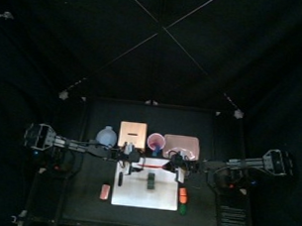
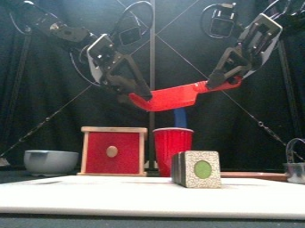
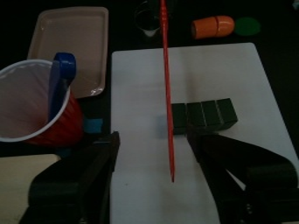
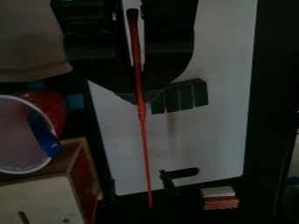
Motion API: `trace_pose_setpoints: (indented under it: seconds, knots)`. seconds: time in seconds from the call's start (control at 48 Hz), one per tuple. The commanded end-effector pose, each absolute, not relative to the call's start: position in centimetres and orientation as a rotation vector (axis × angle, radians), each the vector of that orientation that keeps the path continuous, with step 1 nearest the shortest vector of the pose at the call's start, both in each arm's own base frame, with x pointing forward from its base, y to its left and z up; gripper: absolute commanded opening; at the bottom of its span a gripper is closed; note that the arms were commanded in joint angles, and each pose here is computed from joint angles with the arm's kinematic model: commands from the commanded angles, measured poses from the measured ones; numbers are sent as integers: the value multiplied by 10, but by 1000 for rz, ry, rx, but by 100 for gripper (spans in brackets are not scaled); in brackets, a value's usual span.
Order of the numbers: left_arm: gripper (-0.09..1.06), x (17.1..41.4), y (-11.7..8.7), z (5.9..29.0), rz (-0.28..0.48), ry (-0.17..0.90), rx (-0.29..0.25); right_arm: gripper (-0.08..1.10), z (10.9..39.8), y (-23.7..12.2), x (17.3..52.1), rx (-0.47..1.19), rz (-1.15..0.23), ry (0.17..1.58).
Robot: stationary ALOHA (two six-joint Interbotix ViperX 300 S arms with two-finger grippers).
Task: Place sushi on board then cut the sushi with the knife then place the pieces on the plate
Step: Grasp knife edge with left hand
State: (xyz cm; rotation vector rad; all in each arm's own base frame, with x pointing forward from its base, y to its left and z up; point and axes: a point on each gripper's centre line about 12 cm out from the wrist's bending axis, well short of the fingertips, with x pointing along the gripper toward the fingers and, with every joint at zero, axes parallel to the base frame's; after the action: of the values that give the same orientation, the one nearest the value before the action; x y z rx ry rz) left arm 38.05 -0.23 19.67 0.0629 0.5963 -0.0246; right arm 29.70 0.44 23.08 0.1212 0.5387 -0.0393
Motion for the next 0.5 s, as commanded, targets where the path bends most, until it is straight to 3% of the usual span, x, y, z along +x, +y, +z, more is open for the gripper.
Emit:
trace_pose_setpoints:
  seconds: [0.021,0.5]
  knots:
    - [85,385,-2,205,-22,576,61,27,243,5,301,123,-33,500]
    - [47,384,-2,202,-22,604,64,27,237,6,303,132,-35,520]
